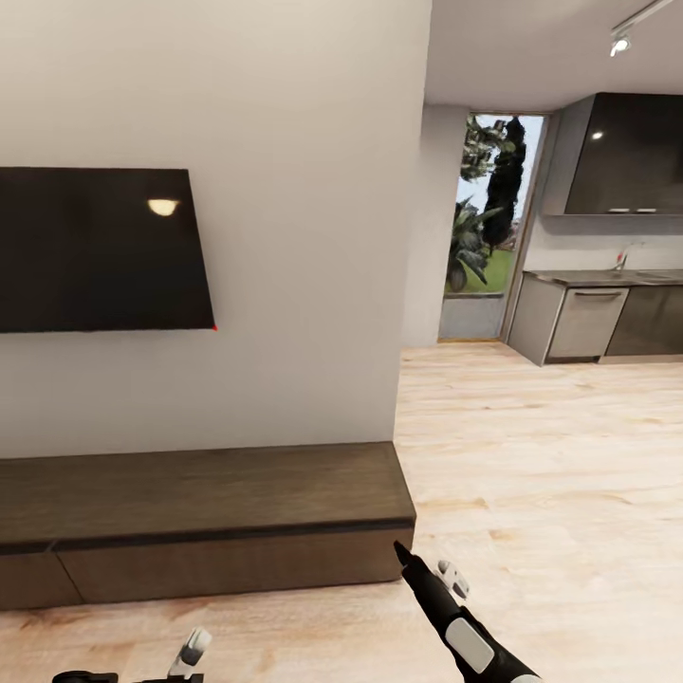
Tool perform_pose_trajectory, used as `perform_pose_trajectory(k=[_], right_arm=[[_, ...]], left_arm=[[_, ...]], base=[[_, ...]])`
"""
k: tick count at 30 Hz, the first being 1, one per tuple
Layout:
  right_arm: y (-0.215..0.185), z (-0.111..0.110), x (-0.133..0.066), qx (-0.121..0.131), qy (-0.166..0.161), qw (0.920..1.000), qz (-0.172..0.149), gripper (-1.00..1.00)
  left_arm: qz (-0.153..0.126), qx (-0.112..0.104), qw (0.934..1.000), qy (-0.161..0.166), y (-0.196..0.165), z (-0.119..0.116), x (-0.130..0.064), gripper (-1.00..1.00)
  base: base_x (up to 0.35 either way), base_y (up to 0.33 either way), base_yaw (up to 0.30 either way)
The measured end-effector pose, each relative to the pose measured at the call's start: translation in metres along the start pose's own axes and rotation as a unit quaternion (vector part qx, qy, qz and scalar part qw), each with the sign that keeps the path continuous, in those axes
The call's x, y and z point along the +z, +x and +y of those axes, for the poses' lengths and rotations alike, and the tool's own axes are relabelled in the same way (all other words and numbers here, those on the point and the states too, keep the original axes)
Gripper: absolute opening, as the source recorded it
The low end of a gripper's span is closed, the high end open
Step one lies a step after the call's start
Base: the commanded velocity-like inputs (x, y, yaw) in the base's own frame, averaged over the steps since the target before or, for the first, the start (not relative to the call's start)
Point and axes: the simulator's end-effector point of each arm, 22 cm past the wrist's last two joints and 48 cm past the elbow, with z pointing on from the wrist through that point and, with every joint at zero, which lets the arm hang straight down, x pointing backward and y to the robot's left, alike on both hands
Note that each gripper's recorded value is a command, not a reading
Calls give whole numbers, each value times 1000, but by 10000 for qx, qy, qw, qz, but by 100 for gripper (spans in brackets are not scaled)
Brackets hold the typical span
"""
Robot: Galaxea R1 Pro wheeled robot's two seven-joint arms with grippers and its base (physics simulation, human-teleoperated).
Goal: Place each of the two pumpkins and all three candles from the living room inside a cabinet in the living room (use any cabinet), then make sure every cabinet is closed, and position the cauldron so it is next to a table in the living room.
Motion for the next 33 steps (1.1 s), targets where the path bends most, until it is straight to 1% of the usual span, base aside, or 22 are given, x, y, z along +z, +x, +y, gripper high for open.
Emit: perform_pose_trajectory(k=[5,10,16,24,33], right_arm=[[-1,1,0,-14,-7,10000,-34,100],[-8,1,0,-81,-8,9998,-183,100],[-8,-1,0,-99,7,9997,-204,100],[-9,0,0,-103,-4,9997,-215,100],[-9,0,0,-103,-1,9997,-213,100]], left_arm=[[9,3,10000,21,1,-2,3,100],[6,-2,10000,43,1,-3,5,100],[5,-6,10000,54,1,-3,6,100],[5,-6,10000,54,1,-3,6,100],[7,-9,10000,63,1,-4,7,100]], base=[[272,146,0],[258,91,0],[35,7,0],[195,35,0],[91,148,0]])
